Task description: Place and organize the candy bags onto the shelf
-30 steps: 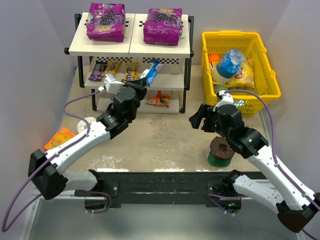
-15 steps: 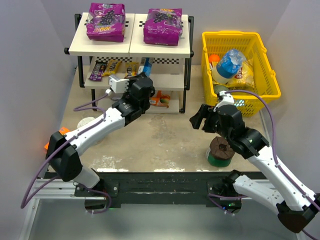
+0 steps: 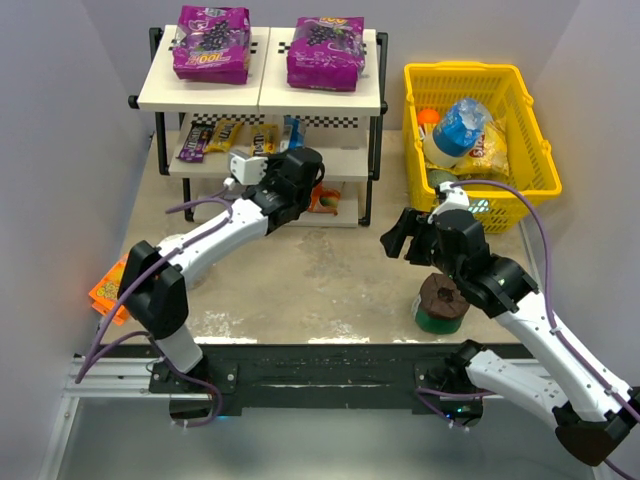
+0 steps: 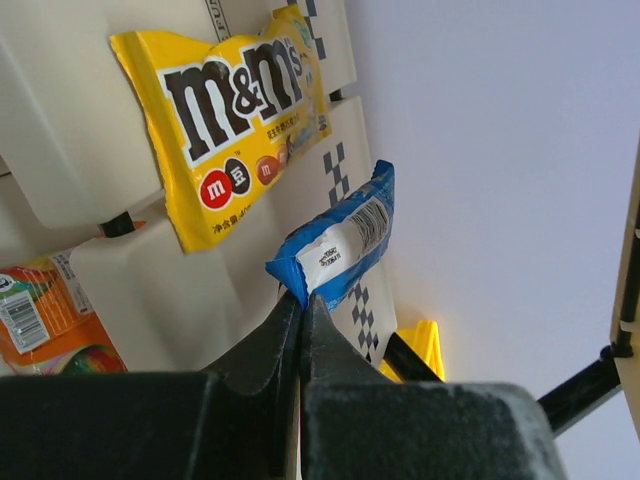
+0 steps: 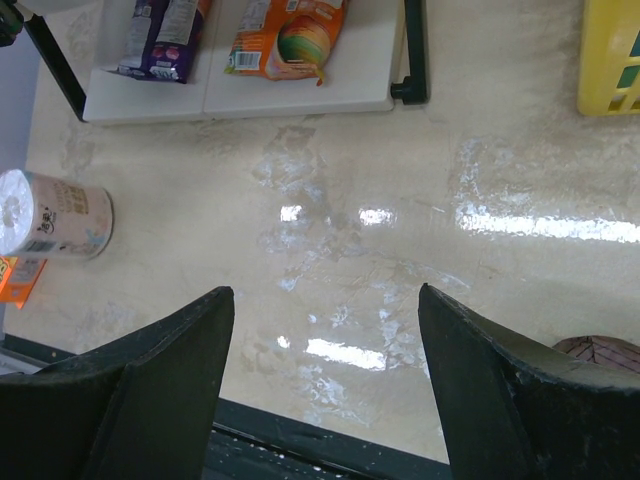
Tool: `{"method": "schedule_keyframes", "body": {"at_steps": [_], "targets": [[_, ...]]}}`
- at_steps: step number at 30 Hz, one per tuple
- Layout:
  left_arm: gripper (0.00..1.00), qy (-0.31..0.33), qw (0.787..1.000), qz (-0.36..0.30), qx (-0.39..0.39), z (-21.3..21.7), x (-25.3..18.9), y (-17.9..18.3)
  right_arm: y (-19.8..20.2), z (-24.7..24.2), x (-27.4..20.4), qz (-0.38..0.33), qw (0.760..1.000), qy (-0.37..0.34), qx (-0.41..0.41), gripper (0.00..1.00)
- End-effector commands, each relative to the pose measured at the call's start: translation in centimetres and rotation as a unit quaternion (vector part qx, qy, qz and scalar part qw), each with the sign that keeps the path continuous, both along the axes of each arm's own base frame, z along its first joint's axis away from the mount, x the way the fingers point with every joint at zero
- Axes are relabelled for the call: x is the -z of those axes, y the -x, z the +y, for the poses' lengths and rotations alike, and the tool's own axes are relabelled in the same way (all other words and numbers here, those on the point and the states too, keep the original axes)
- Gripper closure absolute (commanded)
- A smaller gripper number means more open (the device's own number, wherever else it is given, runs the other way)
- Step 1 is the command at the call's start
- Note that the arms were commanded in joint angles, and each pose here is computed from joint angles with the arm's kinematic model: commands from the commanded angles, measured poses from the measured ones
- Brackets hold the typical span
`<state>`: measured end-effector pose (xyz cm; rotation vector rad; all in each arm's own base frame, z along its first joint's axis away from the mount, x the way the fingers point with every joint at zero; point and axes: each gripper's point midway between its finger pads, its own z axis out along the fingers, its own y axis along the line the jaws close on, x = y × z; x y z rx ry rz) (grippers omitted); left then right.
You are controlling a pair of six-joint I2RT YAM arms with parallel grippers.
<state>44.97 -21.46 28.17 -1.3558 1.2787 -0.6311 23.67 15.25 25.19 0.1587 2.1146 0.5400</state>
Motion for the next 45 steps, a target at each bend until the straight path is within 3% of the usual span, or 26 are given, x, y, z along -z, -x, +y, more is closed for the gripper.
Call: {"method": "schedule_keyframes", "body": {"at_steps": [1,17,22,25,36,45], "targets": [[1.00,0.017,0.999,-0.021,-0.020,0.4,-2.1,-0.7,-0.3,-0.5,-1.9,-0.026,1.000,-0.004,0.009,0.22],[1.00,0.012,1.000,0.013,-0.006,-0.6,0.0,-2.2,-0.1,-1.2,-2.6,-0.037,0.999,-0.010,0.025,0.22],[0.70,0.011,1.000,0.013,-0.002,-0.5,-0.3,-2.1,0.0,-1.4,-2.6,-0.038,0.999,-0.009,0.027,0.22],[0.63,0.011,1.000,0.008,0.003,-0.6,-1.0,-1.9,0.0,-1.3,-2.6,-0.038,0.999,-0.009,0.026,0.22],[0.56,0.014,0.999,-0.003,0.045,-0.6,-3.1,0.3,-0.5,-1.5,-2.0,-0.028,0.999,0.003,0.038,0.21],[0.56,-0.072,0.993,0.011,0.093,-0.6,-3.3,5.8,-1.8,-0.6,1.3,0.021,0.998,0.032,0.044,0.26]]}}
